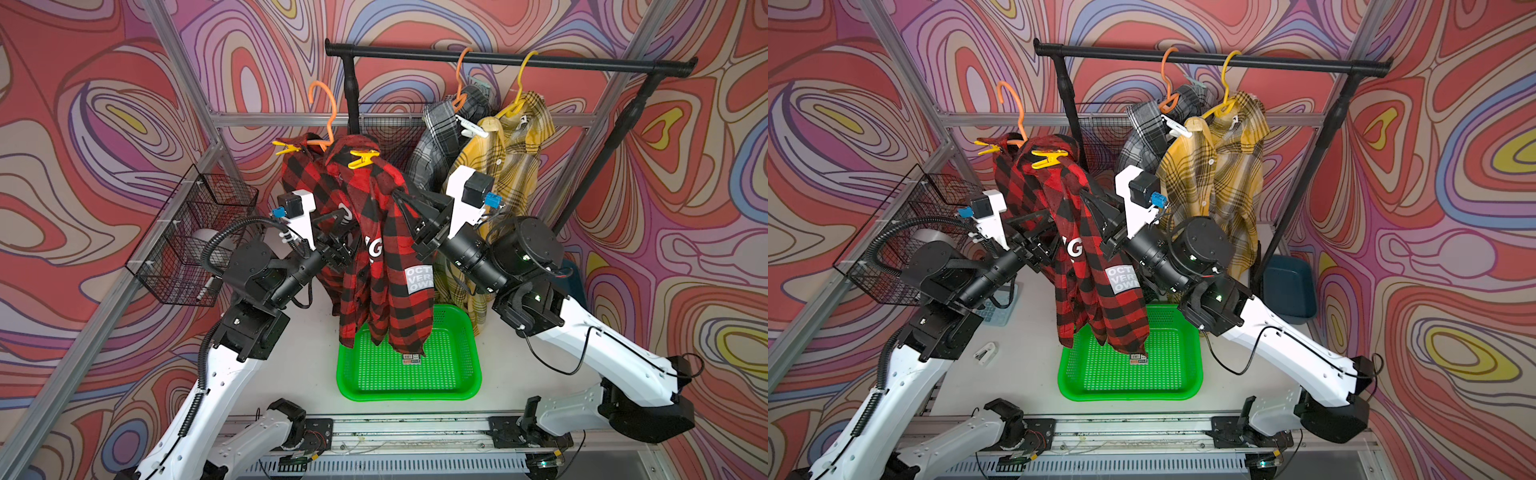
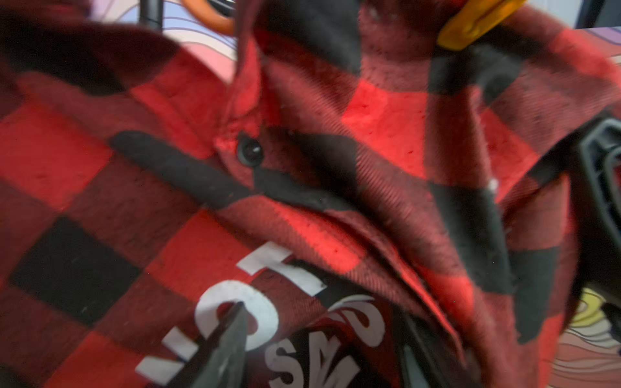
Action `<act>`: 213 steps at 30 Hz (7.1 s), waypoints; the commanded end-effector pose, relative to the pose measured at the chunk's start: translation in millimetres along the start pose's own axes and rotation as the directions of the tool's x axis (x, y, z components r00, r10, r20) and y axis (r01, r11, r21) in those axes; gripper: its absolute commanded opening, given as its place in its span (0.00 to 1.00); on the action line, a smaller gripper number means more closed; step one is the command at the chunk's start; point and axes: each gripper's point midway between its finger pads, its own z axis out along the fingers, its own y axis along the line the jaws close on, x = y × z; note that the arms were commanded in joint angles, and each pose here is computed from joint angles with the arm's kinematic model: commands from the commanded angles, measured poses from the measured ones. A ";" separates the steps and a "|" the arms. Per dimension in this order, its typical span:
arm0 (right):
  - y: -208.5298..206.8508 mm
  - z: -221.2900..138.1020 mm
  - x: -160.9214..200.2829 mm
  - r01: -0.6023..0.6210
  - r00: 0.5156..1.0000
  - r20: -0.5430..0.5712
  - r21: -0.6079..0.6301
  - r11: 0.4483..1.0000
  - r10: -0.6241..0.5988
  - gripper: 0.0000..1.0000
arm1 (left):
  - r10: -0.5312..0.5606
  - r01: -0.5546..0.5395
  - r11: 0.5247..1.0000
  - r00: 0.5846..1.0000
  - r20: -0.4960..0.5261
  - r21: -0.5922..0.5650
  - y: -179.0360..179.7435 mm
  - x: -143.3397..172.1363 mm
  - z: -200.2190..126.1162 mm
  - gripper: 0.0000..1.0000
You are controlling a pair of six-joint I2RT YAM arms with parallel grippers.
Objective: Remove the clothespins securing long-sleeve shirts to the hanger
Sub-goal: Place the long-sleeve shirt at the bin, then remove the clamp from the hanger, then adjust the long-sleeve shirt on the hanger.
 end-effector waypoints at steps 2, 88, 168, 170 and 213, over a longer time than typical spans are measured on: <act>-16.1 -13.4 -37.5 0.015 0.996 0.085 0.057 0.998 -0.020 0.00 | 0.036 -0.047 0.976 0.998 -0.052 -0.213 39.7 25.4 -14.0 0.84; -19.1 -20.9 -6.5 -0.169 0.983 -0.090 -0.066 0.983 0.163 0.00 | -0.231 0.252 0.935 0.967 -0.110 0.248 -32.0 13.6 -4.5 0.00; -6.1 -137.8 227.0 -0.296 0.799 -0.546 0.007 0.955 0.251 0.00 | -0.320 0.337 0.942 0.899 -0.299 0.005 58.2 138.1 60.3 0.12; -7.6 -136.9 227.9 -0.291 0.797 -0.549 0.014 0.957 0.251 0.00 | -0.305 0.322 0.947 0.906 -0.295 0.008 58.3 136.1 59.5 0.02; -203.3 -85.9 86.0 -0.213 0.763 -0.544 0.298 0.930 0.349 0.98 | -0.163 0.156 0.987 0.924 -0.347 -0.048 76.1 132.5 60.2 0.00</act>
